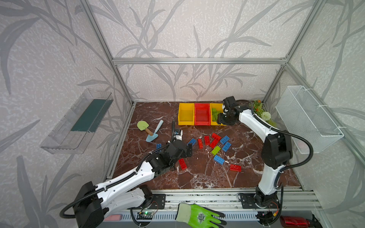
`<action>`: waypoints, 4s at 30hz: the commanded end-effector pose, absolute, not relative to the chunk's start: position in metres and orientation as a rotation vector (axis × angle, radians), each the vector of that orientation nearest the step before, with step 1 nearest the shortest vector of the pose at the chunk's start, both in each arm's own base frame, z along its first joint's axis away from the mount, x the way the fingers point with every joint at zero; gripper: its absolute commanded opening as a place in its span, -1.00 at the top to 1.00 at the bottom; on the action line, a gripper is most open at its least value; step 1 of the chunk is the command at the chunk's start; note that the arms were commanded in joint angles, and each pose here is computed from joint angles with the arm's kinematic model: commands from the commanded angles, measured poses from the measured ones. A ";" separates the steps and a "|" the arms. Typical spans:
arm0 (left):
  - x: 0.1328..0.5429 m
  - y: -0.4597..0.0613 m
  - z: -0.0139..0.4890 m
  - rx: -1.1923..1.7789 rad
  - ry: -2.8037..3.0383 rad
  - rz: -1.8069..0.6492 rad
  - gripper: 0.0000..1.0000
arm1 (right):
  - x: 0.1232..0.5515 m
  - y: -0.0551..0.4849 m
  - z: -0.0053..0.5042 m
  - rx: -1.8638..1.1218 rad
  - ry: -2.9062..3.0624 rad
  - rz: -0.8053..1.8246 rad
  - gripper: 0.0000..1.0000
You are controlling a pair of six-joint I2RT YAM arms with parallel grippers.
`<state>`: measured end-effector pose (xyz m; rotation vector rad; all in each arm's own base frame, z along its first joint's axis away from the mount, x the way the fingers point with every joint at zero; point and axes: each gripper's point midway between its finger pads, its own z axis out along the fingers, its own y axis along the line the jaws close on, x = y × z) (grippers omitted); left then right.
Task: Sort the legos into containers by color
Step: Place the lego in the container, then pick up the lego from the center of the table, then place the lego in the container.
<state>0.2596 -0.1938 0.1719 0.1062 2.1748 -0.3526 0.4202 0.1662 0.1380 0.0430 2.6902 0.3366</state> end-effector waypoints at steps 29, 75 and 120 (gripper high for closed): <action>0.229 -0.169 0.159 0.013 2.156 -0.480 -0.98 | 0.284 0.205 0.041 0.189 2.789 0.417 -0.35; 0.240 -0.171 0.164 0.045 2.138 -0.404 -0.98 | 0.381 0.181 0.119 0.057 2.619 0.063 0.54; 0.285 -0.166 0.198 -0.036 2.141 -0.179 -0.98 | 0.515 0.189 0.207 -0.113 2.495 0.237 -0.89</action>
